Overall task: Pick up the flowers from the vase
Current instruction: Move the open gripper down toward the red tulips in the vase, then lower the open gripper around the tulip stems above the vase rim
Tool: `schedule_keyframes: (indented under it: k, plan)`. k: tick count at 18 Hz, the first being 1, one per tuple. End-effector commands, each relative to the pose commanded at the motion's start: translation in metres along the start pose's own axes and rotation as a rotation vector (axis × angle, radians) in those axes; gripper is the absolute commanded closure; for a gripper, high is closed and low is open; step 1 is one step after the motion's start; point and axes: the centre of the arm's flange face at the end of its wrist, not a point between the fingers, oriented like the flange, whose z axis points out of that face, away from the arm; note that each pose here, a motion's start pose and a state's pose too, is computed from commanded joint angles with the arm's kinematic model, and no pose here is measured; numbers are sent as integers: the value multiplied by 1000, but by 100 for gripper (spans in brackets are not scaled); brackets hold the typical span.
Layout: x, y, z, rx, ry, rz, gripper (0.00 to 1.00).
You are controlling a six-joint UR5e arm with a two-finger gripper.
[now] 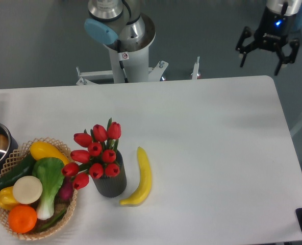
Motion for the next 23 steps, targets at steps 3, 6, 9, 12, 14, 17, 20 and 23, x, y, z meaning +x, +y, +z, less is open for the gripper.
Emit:
schedule_keyframes:
  k: [3, 6, 9, 12, 14, 17, 20, 23]
  plan:
    - [14, -9, 18, 15, 40, 18, 0]
    - [26, -28, 32, 157, 89, 24, 0]
    - [34, -40, 44, 256, 131, 24, 0]
    - [52, -58, 64, 272, 181, 55, 0]
    - [64, -72, 74, 268, 207, 87, 0]
    - [77, -92, 83, 295, 221, 136, 0]
    - [85, -108, 102, 399, 225, 177, 0]
    - [95, -122, 118, 487, 234, 221, 0]
